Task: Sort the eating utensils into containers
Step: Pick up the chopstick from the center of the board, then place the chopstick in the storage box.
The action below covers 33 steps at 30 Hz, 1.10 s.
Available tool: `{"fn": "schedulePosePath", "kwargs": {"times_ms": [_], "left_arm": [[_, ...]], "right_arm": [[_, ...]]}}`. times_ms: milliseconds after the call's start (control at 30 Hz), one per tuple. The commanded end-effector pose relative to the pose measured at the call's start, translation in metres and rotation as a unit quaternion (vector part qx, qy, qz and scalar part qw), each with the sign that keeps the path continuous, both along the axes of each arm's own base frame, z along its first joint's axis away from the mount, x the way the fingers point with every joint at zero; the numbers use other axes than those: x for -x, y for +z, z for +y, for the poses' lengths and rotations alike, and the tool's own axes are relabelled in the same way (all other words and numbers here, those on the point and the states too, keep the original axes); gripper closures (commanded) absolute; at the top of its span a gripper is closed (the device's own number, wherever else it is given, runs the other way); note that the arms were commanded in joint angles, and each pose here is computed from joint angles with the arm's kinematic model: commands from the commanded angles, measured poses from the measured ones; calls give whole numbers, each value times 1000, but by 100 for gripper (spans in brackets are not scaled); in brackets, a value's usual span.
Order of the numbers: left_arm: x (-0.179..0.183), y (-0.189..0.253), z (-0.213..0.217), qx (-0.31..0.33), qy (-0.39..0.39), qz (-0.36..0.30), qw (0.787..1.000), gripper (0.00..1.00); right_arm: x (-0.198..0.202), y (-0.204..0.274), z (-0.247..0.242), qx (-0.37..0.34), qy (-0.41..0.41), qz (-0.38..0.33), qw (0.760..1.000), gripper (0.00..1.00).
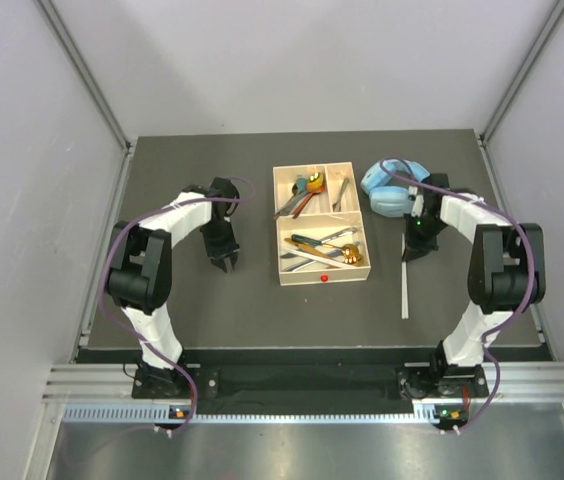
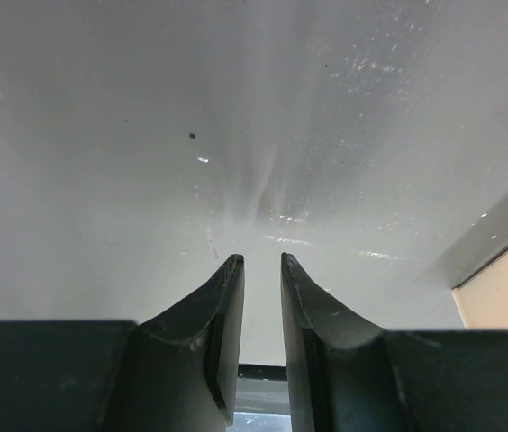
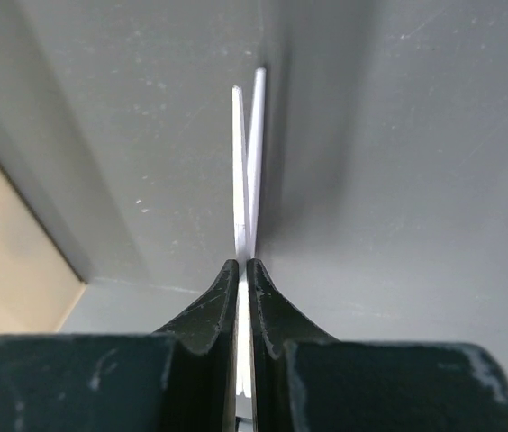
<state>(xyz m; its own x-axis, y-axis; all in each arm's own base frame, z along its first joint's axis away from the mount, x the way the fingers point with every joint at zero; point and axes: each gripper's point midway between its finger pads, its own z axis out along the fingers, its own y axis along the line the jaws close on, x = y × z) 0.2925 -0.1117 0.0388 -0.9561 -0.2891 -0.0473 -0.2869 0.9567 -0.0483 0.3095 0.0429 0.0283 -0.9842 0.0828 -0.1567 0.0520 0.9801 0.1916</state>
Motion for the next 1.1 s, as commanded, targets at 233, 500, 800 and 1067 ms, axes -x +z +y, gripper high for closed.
{"fn": "schedulePosePath", "kwargs": {"times_ms": [233, 500, 800, 1067], "left_arm": [[0, 4, -1, 7, 5, -10, 1000, 72], [0, 3, -1, 7, 3, -9, 1000, 72], [1, 4, 1, 3, -5, -8, 1000, 72], [6, 1, 3, 2, -11, 0, 1000, 72]], "right_arm": [[-25, 51, 11, -19, 10, -84, 996, 100], [-49, 131, 44, 5, 100, -157, 982, 100], [-76, 197, 107, 50, 218, -238, 945, 100], [-76, 187, 163, 118, 325, -257, 902, 100]]}}
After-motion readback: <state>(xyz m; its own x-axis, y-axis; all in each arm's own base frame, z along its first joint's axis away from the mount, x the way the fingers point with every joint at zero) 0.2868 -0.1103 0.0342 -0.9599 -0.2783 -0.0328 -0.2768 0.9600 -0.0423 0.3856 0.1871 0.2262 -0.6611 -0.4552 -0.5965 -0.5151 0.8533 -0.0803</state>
